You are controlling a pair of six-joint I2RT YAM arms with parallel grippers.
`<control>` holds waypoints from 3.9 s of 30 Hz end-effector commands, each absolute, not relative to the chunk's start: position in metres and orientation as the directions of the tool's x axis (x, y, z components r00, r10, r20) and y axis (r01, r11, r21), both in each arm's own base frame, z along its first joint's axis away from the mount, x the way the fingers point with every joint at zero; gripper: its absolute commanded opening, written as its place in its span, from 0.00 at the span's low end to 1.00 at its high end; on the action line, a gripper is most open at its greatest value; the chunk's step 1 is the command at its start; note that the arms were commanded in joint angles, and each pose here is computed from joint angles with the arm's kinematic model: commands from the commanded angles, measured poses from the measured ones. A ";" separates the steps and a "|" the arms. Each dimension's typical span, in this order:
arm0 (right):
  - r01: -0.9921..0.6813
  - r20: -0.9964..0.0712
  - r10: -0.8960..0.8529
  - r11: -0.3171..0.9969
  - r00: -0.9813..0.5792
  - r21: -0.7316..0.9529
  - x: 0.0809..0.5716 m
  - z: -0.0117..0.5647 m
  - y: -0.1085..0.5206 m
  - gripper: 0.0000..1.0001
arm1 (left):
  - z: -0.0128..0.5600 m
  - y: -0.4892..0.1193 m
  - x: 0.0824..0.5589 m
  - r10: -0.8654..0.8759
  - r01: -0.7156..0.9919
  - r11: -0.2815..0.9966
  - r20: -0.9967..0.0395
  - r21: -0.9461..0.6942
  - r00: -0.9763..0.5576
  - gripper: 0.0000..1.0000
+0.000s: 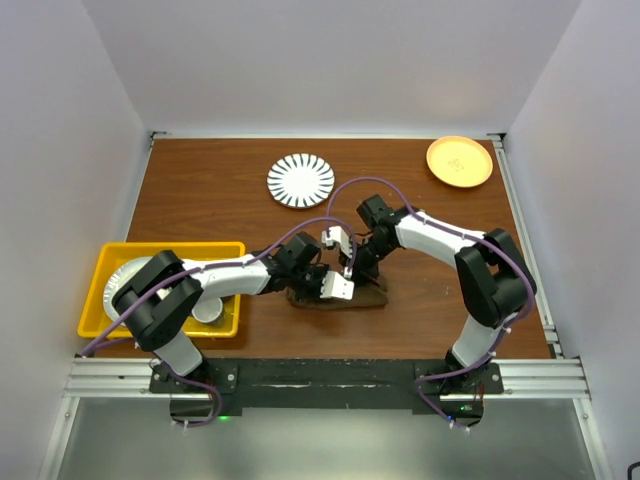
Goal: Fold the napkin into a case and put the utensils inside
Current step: Stuff the top corner of the smaller-rectangle-folded napkin at the center of the board.
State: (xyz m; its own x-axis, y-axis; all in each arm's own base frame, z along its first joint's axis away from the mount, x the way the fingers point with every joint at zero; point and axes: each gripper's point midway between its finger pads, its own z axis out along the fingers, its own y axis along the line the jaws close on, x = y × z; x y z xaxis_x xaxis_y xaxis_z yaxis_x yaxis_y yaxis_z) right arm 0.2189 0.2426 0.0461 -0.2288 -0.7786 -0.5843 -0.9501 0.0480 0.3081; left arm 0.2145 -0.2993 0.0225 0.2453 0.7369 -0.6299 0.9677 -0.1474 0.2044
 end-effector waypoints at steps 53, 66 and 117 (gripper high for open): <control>-0.938 -0.628 -0.697 0.275 -0.346 0.212 0.266 0.077 0.258 0.20 | 0.002 -0.276 0.211 0.806 0.968 -0.095 -0.552 0.232 0.211 0.00; -0.858 -0.707 -0.634 0.508 -0.314 -0.075 0.290 0.139 0.153 0.54 | -0.006 -0.273 0.206 0.824 0.981 -0.077 -0.543 0.176 0.162 0.00; -0.824 -0.466 -0.681 0.498 -0.565 0.272 0.259 0.023 0.206 0.09 | 0.117 -0.362 0.217 0.502 0.969 0.069 -0.848 0.237 0.172 0.50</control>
